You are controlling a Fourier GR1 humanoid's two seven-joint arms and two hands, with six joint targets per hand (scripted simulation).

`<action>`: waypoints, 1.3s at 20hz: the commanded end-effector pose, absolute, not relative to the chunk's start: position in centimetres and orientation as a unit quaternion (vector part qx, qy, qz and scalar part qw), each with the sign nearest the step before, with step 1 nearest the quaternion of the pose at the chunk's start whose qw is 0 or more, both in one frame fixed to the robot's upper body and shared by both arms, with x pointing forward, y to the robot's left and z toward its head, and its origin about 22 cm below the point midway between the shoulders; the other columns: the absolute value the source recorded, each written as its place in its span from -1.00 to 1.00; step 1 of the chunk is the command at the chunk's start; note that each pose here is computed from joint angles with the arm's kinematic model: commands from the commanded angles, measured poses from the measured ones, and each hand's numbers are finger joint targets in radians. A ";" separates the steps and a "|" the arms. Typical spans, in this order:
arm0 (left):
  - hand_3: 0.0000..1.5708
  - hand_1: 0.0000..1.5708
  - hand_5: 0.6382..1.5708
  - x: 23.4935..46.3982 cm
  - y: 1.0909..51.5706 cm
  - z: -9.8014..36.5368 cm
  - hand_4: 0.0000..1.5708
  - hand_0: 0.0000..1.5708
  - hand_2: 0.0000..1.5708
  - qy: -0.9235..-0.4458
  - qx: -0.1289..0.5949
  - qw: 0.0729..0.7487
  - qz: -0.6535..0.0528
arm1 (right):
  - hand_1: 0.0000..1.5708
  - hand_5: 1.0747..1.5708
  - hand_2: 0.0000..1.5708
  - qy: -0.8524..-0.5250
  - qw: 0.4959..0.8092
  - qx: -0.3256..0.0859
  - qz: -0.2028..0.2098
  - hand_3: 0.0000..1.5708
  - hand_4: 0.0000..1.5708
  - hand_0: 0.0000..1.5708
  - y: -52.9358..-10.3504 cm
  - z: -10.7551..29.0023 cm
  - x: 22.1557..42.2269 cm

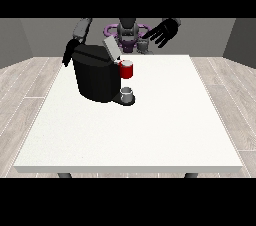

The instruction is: Insert the coffee pod into the coffee machine and close the lid

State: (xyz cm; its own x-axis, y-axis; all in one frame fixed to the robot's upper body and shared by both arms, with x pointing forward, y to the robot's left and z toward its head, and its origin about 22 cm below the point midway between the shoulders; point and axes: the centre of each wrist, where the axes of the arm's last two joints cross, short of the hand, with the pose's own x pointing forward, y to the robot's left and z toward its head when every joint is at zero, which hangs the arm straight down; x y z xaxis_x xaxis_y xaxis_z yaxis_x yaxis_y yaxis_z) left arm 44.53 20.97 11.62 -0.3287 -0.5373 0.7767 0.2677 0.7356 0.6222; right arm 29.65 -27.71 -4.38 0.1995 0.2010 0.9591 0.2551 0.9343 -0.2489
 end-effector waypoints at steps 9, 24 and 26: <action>-1.00 -1.00 1.00 34.5 22.3 -6.5 -0.59 -1.00 -1.00 -0.651 -0.045 0.739 -0.167 | -1.00 1.00 -1.00 -0.594 0.788 -0.159 -0.023 -1.00 -1.00 -1.00 -27.2 -7.5 25.2; -1.00 -1.00 1.00 32.5 23.5 -5.7 -0.50 -1.00 -1.00 -0.662 -0.055 0.733 -0.144 | -1.00 1.00 -1.00 -0.712 0.690 -0.102 0.078 -1.00 -0.90 -1.00 -27.6 2.9 31.7; -1.00 -1.00 1.00 33.9 23.7 -3.0 -0.50 -1.00 -1.00 -0.670 -0.073 0.727 -0.134 | -1.00 1.00 -1.00 -0.697 0.710 -0.090 0.045 -1.00 -1.00 -1.00 -27.4 2.5 31.9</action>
State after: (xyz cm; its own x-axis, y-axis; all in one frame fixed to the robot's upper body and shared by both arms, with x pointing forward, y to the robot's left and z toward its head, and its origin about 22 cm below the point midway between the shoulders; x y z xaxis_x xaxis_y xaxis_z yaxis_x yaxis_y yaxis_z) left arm 33.16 24.09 -5.41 0.1003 -0.1241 0.9872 0.2786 0.9560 0.0919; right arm 31.07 -26.29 1.61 0.0273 0.2162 0.9760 0.0317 0.9757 -0.2170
